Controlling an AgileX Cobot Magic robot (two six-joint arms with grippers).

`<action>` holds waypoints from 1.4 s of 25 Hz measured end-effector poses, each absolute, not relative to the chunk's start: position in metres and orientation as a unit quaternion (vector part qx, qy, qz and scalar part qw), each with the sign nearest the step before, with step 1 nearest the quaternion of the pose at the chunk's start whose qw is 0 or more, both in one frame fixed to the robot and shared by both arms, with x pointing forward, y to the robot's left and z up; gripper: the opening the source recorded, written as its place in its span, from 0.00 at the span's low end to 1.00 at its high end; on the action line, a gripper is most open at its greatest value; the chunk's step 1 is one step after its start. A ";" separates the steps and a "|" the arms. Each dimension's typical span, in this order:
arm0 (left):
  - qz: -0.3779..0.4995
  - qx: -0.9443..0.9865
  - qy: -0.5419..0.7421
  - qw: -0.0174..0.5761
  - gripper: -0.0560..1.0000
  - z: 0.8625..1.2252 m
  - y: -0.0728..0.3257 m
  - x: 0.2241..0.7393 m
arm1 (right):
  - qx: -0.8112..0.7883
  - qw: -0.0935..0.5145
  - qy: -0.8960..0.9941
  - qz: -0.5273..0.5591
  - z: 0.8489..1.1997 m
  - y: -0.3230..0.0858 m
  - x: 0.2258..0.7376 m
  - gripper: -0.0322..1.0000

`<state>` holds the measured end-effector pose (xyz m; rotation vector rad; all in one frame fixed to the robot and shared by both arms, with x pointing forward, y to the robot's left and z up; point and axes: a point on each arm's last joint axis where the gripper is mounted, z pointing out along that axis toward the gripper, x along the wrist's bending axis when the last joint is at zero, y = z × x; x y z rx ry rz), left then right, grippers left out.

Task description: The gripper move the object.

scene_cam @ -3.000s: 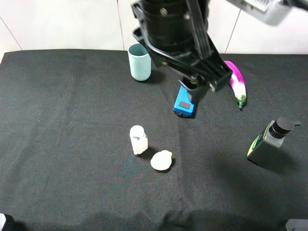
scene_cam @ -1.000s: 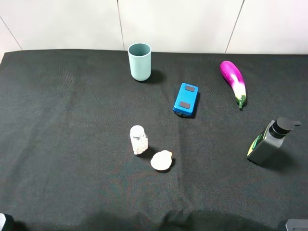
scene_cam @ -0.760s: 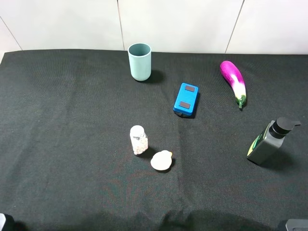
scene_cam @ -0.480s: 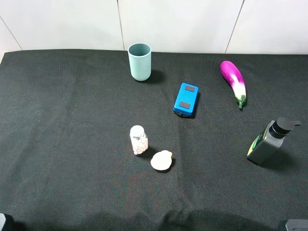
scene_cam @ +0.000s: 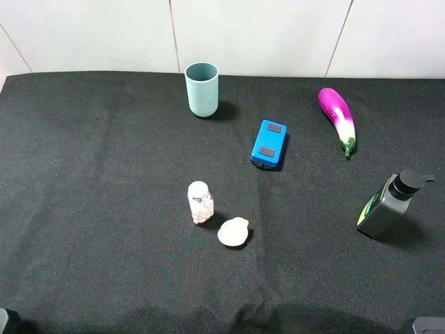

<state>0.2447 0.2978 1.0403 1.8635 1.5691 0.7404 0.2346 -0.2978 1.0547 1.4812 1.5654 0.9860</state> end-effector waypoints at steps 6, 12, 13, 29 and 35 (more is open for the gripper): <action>0.328 0.675 0.576 0.324 0.89 1.040 0.298 0.229 | 0.579 0.376 0.612 0.385 1.055 -0.298 0.235 0.70; 0.335 0.674 0.572 0.325 0.89 1.040 0.298 0.228 | 0.579 0.376 0.612 0.385 1.055 -0.298 0.235 0.70; 0.335 0.674 0.573 0.324 0.89 1.040 0.298 0.228 | 0.579 0.376 0.612 0.385 1.055 -0.298 0.235 0.70; 0.347 0.674 0.573 0.312 0.89 1.040 0.300 0.228 | 0.579 0.376 0.612 0.385 1.055 -0.298 0.235 0.70; 0.351 0.674 0.573 0.307 0.89 1.040 0.302 0.228 | 0.579 0.376 0.612 0.385 1.055 -0.298 0.235 0.70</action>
